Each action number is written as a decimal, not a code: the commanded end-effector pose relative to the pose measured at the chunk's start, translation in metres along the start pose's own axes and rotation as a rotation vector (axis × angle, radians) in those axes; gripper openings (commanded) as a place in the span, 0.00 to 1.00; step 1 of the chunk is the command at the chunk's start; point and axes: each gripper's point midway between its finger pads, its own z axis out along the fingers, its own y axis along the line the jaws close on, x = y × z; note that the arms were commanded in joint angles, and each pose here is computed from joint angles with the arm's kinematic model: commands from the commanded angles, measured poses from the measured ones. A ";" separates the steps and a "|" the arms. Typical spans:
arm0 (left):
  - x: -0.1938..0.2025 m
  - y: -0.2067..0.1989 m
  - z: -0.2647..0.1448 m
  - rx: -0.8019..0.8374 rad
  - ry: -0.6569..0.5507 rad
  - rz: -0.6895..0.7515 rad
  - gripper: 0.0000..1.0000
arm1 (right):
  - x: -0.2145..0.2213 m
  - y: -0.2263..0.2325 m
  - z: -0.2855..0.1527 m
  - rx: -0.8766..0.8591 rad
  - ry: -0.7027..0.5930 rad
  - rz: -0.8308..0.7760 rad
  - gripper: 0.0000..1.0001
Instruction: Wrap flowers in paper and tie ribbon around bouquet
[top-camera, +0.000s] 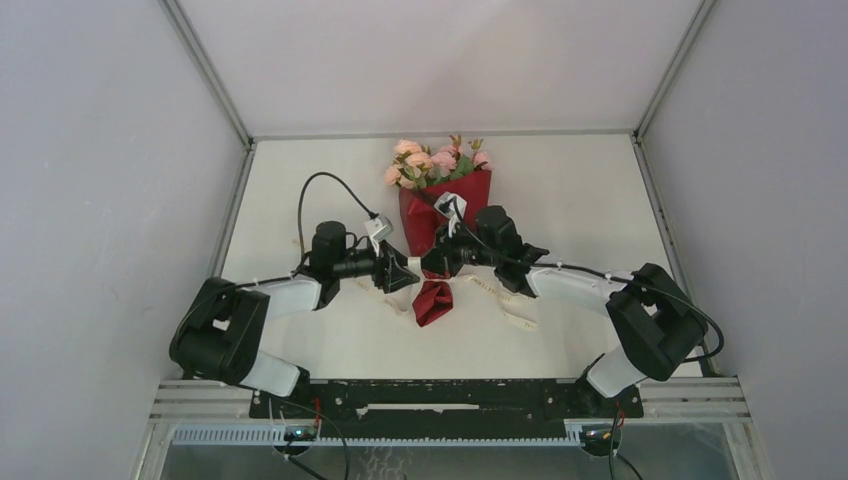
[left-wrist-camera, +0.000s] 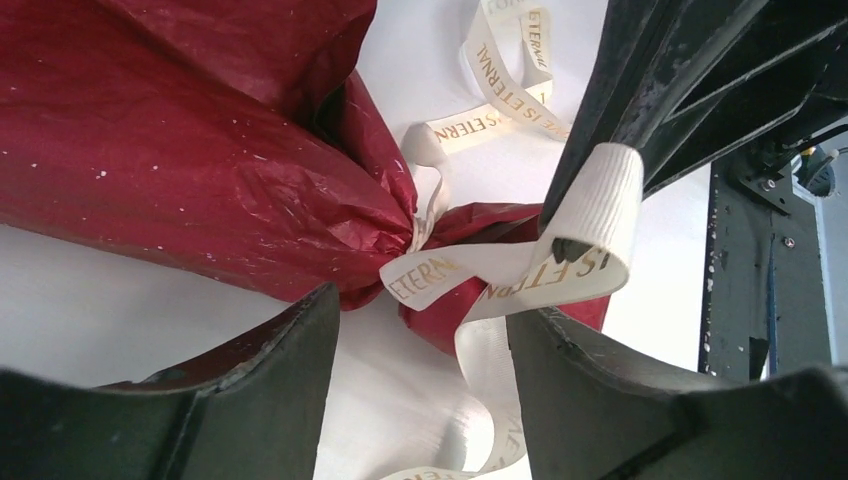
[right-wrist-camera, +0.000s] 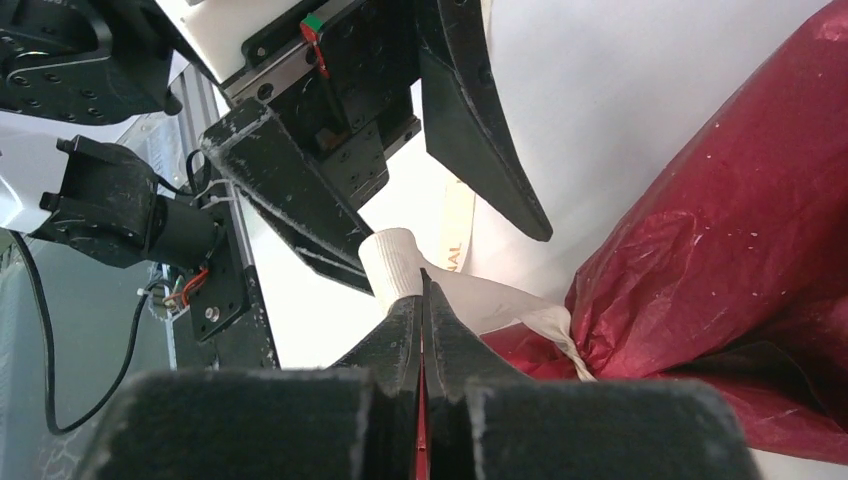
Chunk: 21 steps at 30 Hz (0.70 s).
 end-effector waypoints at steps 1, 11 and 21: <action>-0.034 -0.005 0.006 0.105 -0.088 0.134 0.65 | -0.024 0.006 0.001 -0.076 -0.052 -0.066 0.00; -0.035 -0.001 0.017 0.157 -0.110 0.333 0.71 | -0.023 0.005 0.011 -0.119 -0.011 -0.062 0.00; -0.030 -0.017 0.023 0.231 -0.112 0.379 0.26 | -0.021 0.002 0.010 -0.104 0.000 -0.065 0.00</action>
